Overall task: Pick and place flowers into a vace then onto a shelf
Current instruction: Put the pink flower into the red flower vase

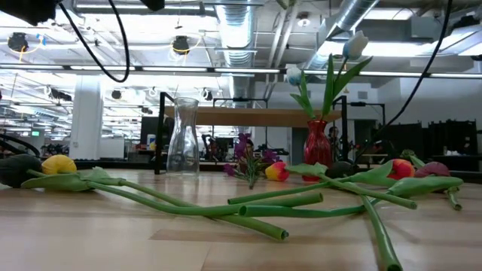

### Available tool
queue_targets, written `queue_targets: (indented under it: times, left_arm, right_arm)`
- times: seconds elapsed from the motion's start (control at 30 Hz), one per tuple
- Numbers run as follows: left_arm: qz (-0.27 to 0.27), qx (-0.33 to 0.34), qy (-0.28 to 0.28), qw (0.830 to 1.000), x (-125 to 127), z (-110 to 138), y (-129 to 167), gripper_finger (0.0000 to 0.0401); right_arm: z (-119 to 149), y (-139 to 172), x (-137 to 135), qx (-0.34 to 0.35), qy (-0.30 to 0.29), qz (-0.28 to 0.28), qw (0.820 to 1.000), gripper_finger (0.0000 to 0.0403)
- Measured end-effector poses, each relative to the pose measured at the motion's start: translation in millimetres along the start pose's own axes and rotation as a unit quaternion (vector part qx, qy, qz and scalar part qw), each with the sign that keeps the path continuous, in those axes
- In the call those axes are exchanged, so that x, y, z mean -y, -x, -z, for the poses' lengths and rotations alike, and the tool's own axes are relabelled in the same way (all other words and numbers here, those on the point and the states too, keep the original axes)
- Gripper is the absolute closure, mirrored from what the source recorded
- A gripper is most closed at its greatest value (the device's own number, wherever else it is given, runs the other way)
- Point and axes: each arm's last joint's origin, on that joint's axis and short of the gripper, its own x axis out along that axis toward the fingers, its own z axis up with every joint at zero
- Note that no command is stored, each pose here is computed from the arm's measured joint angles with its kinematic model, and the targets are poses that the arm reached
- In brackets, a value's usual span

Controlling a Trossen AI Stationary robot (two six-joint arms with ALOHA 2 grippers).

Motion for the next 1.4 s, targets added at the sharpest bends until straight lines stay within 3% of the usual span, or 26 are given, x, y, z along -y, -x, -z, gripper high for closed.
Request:
queue_targets:
  times: [0.27, 0.57, 1.17, 1.4]
  left_arm:
    - [-0.027, 0.035, -0.001, 0.999, -3, 3, -7, 0.0227]
    - [-0.046, 0.054, -0.008, 0.997, -8, -12, -17, 0.0227]
    - [-0.068, 0.005, -0.017, 0.998, -12, -15, -27, 0.0228]
    - [-0.073, 0.004, -0.024, 0.997, -12, -15, -27, 0.0280]
  right_arm:
    - [1, -3, 4, 0.001, 0.002, -0.002, 1.000, 0.0403]
    - [2, -4, 5, -0.002, 0.004, -0.002, 1.000, 0.0403]
    - [3, -4, 5, -0.005, 0.007, -0.001, 1.000, 0.0397]
    - [3, -4, 5, -0.006, 0.010, -0.001, 1.000, 0.0400]
